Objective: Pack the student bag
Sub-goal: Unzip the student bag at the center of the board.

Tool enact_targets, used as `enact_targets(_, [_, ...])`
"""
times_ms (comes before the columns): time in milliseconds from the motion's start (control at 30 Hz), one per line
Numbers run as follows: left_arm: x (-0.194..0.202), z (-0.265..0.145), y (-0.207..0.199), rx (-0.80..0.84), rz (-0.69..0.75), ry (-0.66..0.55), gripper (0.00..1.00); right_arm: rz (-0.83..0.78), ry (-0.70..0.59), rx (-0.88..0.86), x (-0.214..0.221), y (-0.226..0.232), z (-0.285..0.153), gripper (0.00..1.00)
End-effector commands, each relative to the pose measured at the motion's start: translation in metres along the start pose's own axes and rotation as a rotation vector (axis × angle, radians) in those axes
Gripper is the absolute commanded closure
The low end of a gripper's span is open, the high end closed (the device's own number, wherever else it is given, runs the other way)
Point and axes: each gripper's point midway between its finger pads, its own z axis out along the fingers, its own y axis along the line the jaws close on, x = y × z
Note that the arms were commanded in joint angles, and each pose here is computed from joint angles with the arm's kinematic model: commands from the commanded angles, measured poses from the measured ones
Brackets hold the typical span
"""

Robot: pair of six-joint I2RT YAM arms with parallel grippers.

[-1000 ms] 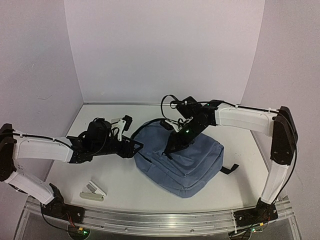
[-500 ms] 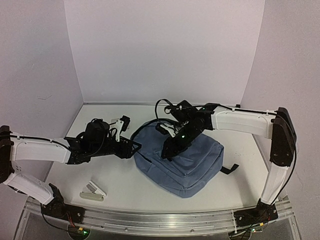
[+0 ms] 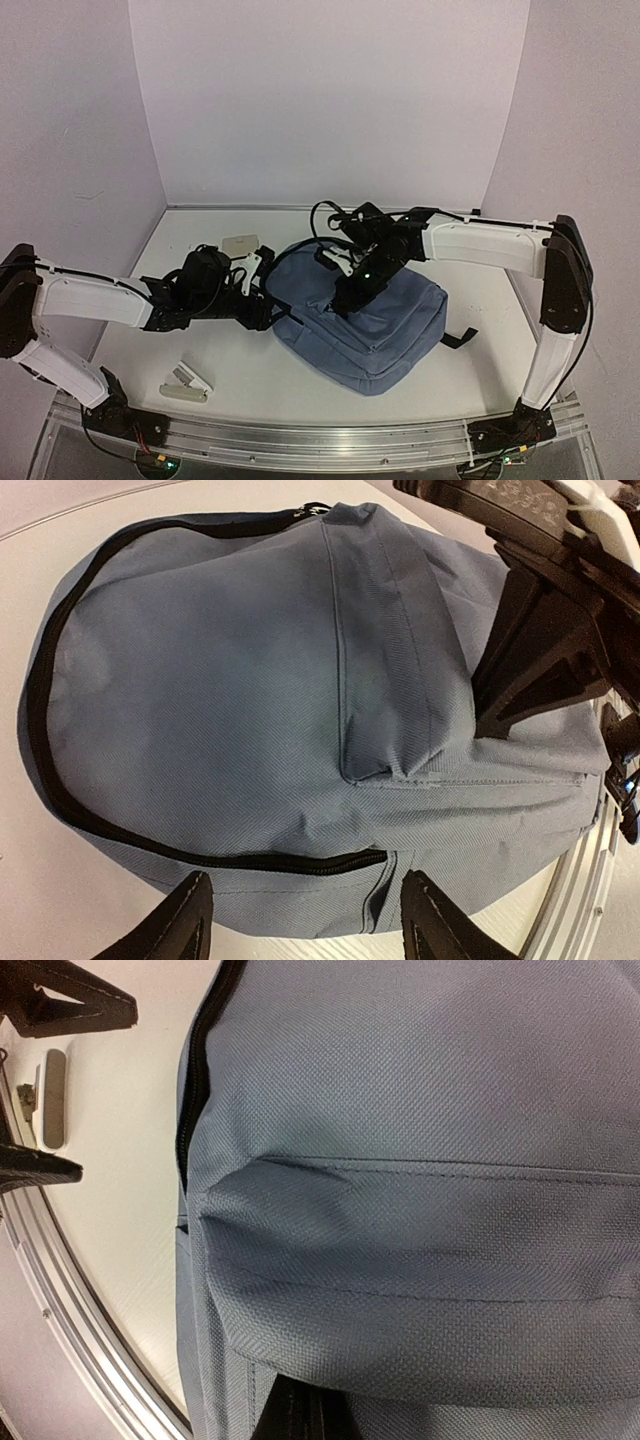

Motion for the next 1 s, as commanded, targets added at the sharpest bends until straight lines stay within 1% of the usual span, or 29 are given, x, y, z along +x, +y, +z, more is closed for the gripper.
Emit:
enact_targets(0, [-0.031,0.006,-0.024,0.079,0.114,-0.074,0.36,-0.035,-0.107,0.022,-0.027,0.006,-0.040,1.00])
enact_targets(167, [-0.036,0.014,-0.036,0.102,0.209,-0.102,0.37,-0.028,-0.138,0.019,-0.036,0.005,-0.051,1.00])
enact_targets(333, [-0.042,0.024,-0.042,0.105,0.268,-0.108,0.34,-0.004,-0.133,-0.015,-0.036,0.005,-0.053,1.00])
enact_targets(700, [-0.042,0.051,-0.047,0.118,0.319,-0.090,0.38,0.022,-0.129,-0.005,-0.032,-0.008,-0.059,1.00])
enact_targets(767, [-0.042,0.053,-0.048,0.121,0.323,-0.086,0.43,0.032,-0.128,-0.007,-0.032,-0.011,-0.059,1.00])
enact_targets(833, [-0.040,0.054,-0.048,0.121,0.323,-0.075,0.55,0.047,-0.123,-0.008,-0.030,-0.017,-0.059,1.00])
enact_targets(900, [-0.038,0.052,-0.049,0.126,0.322,-0.070,0.68,0.067,-0.123,-0.005,-0.030,-0.026,-0.060,1.00])
enact_targets(967, [-0.036,0.048,-0.050,0.133,0.319,-0.072,0.77,0.093,-0.124,0.003,-0.028,-0.038,-0.061,1.00])
